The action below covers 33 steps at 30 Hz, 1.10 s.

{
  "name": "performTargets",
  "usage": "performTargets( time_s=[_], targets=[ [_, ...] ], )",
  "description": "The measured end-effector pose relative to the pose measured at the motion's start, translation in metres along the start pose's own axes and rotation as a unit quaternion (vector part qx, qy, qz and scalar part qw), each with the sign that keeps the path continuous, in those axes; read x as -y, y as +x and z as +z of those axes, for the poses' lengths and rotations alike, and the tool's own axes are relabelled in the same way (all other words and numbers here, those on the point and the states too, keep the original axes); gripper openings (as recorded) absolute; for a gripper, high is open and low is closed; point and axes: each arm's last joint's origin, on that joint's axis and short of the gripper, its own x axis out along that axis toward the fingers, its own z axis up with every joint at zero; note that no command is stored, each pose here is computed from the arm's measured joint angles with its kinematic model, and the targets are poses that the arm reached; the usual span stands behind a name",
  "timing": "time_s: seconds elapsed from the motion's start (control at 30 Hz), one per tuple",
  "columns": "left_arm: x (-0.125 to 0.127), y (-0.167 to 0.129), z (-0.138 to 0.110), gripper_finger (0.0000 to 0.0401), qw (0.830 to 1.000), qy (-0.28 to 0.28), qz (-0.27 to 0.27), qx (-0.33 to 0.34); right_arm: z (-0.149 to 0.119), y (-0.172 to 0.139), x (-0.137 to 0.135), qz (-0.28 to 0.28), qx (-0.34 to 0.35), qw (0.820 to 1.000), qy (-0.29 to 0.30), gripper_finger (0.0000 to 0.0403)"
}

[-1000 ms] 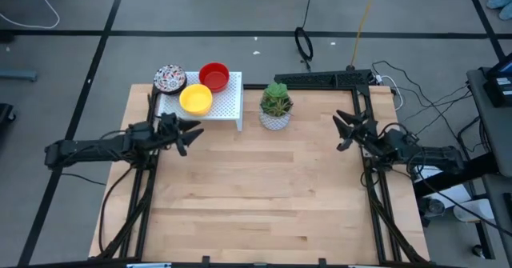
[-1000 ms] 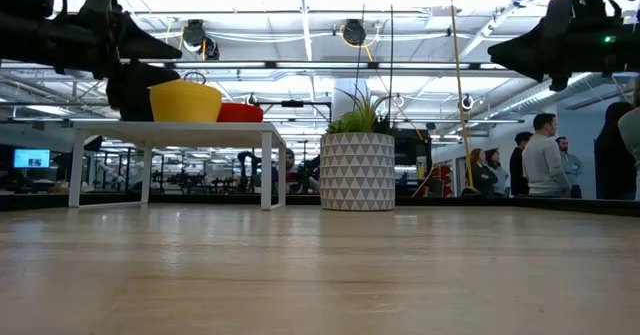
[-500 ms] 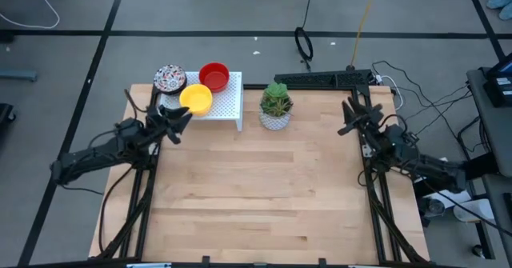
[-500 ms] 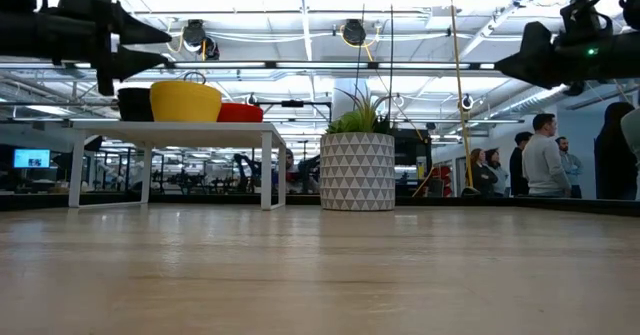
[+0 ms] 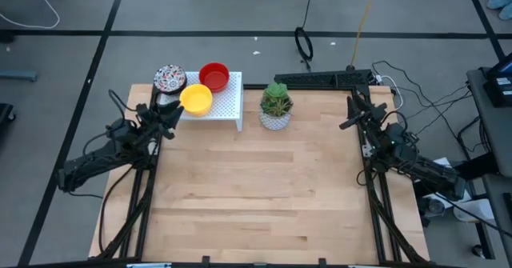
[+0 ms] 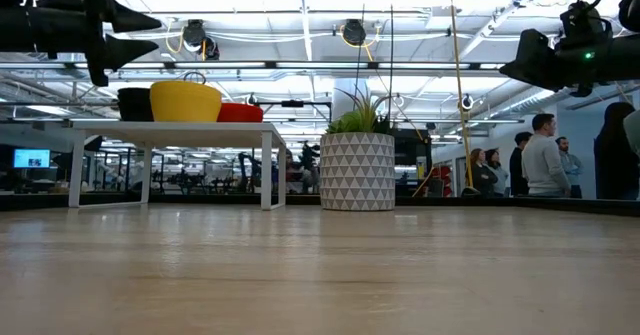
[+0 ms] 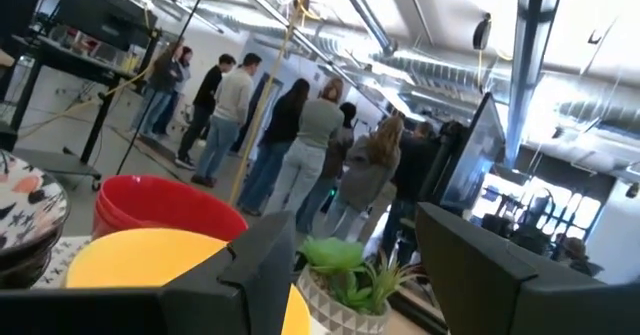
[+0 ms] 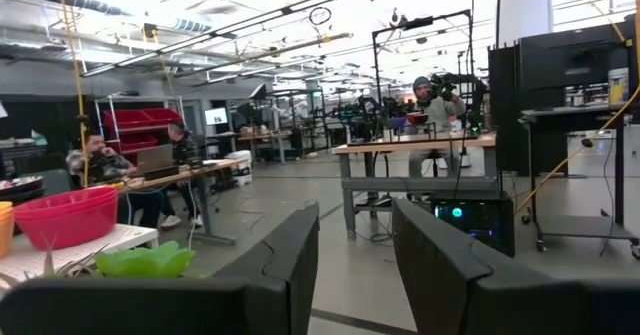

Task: Pick & Place Mini bowls
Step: Return to Home Position

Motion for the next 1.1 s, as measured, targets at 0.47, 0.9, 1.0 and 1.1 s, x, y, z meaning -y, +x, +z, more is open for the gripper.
performTargets(
  time_s=[0.47,0.9,1.0,1.1],
  targets=[
    [0.0,0.0,0.0,0.0212,1.0,0.0,-0.001,0.001,0.0,0.002,0.006,-0.034,0.004,0.999,-0.008,0.0116],
    [0.0,0.0,0.0,0.0212,1.0,0.0,-0.001,0.0,0.001,0.005,0.015,-0.087,0.011,0.996,-0.022,0.0116],
    [0.0,0.0,0.0,0.0212,1.0,-0.008,-0.004,-0.001,0.001,0.006,0.018,-0.101,0.012,0.994,-0.025,0.0116],
    [0.001,0.0,-0.002,0.0212,0.999,0.011,-0.027,-0.017,0.001,0.006,0.02,-0.113,0.014,0.993,-0.028,0.0116]
  ],
)
